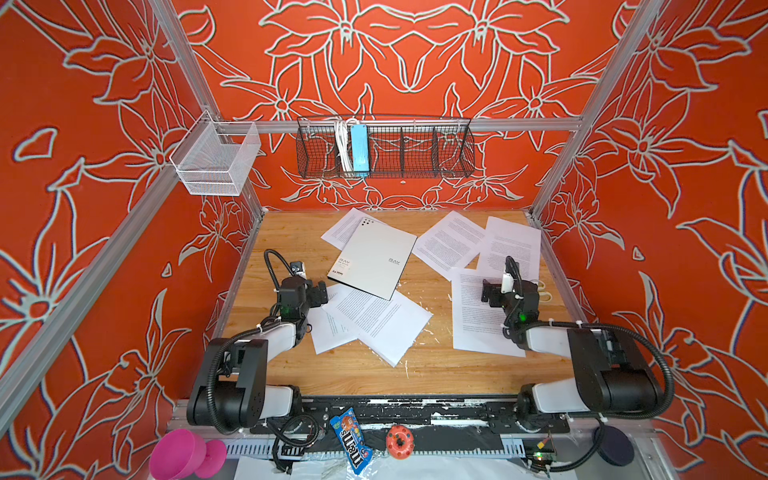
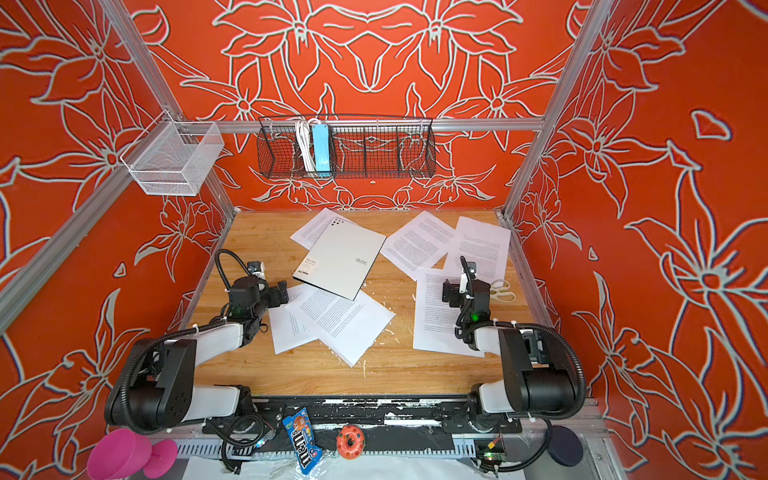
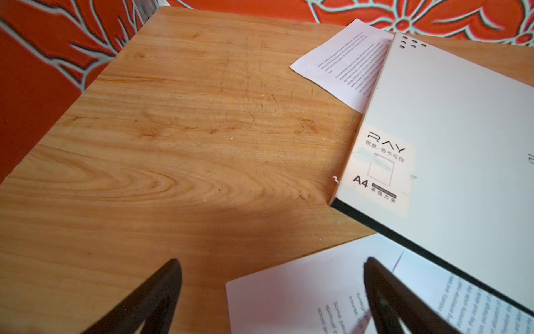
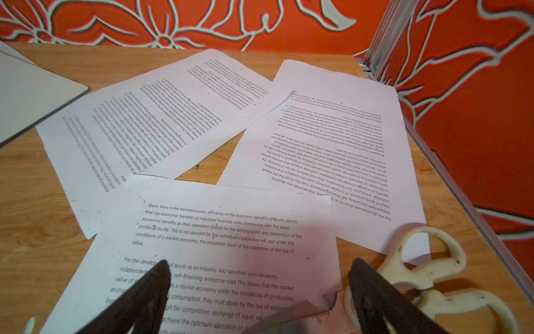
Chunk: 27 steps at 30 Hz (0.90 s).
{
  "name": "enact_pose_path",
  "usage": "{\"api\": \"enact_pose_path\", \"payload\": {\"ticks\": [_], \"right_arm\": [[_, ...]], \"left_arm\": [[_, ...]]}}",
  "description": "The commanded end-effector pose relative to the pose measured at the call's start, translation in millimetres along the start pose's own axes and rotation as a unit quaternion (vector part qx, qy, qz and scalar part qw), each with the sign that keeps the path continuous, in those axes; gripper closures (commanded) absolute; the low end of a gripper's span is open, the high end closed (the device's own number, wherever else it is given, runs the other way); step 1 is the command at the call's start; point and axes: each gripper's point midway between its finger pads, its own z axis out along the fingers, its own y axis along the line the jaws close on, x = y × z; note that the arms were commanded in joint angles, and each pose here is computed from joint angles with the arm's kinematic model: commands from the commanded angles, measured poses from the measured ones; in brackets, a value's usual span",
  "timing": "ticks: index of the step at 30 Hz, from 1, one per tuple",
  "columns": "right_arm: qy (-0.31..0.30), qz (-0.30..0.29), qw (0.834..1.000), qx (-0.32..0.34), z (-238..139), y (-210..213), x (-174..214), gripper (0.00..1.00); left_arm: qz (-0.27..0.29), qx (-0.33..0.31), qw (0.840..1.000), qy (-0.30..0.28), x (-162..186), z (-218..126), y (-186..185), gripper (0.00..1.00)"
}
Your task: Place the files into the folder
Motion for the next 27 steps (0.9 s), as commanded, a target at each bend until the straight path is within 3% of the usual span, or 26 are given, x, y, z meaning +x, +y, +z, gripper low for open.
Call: {"api": "enact_pose_path", "payload": {"ticks": [1, 7, 9, 11, 12, 14, 15, 16, 17, 18, 20, 22, 25, 27], "right_arm": [[-0.012, -0.009, 1.000, -0.004, 1.7, 2.9, -9.9, 0.03], [-0.011, -0.006, 1.000, -0.003, 1.4, 2.4, -8.8, 0.03], [-0.011, -0.006, 1.000, -0.002, 1.5, 2.1, -8.9, 0.03], [-0.013, -0.008, 1.000, -0.002, 0.6, 2.1, -9.6, 0.03], [-0.029, -0.005, 1.000, 0.011, -2.0, -1.2, -18.2, 0.03], [-0.019, -0.019, 0.999, 0.046, -13.7, -3.6, -32.6, 0.03], [0.000, -0.021, 0.998, 0.059, -20.0, -4.0, -42.0, 0.03], [0.000, 0.002, 0.997, 0.080, -26.8, -8.8, -58.5, 0.02], [-0.006, 0.076, 0.991, 0.114, -34.6, -21.2, -69.1, 0.03], [-0.003, 0.173, 0.973, 0.154, -45.6, -35.9, -72.0, 0.02], [0.001, 0.246, 0.954, 0.173, -56.3, -44.6, -69.7, 0.03], [0.006, 0.371, 0.899, 0.234, -66.4, -67.5, -40.7, 0.02], [0.030, 0.371, 0.925, 0.081, -44.4, -23.2, -54.3, 0.04], [0.092, 0.340, 0.934, 0.053, -35.0, 5.0, -57.9, 0.04]], "left_arm": [[-0.006, 0.002, 1.000, -0.011, -5.9, -1.5, 0.2, 0.02], [-0.005, 0.003, 1.000, -0.011, -6.3, -1.6, -0.5, 0.03], [-0.011, -0.020, 0.999, -0.024, -20.5, -5.3, 5.1, 0.03], [-0.008, -0.054, 0.998, 0.010, -43.6, -16.1, 9.1, 0.03], [-0.032, -0.071, 0.997, 0.007, -57.9, -23.4, 12.5, 0.02], [-0.164, -0.111, 0.980, 0.014, -70.8, -40.6, 24.1, 0.03], [-0.192, -0.087, 0.977, 0.026, -74.1, -43.2, 14.4, 0.02], [-0.180, -0.044, 0.982, 0.032, -76.2, -41.2, -1.7, 0.03], [-0.184, -0.009, 0.982, 0.032, -75.6, -37.4, -14.1, 0.02], [-0.206, 0.029, 0.978, 0.032, -73.8, -33.5, -26.4, 0.02], [-0.214, 0.098, 0.971, 0.047, -71.8, -27.3, -49.2, 0.02], [-0.237, 0.110, 0.962, 0.079, -68.3, -12.6, -55.5, 0.02], [-0.257, 0.171, 0.941, 0.140, -69.2, 14.6, -75.0, 0.02], [-0.237, 0.185, 0.937, 0.179, -72.6, 31.0, -85.7, 0.02]]}}
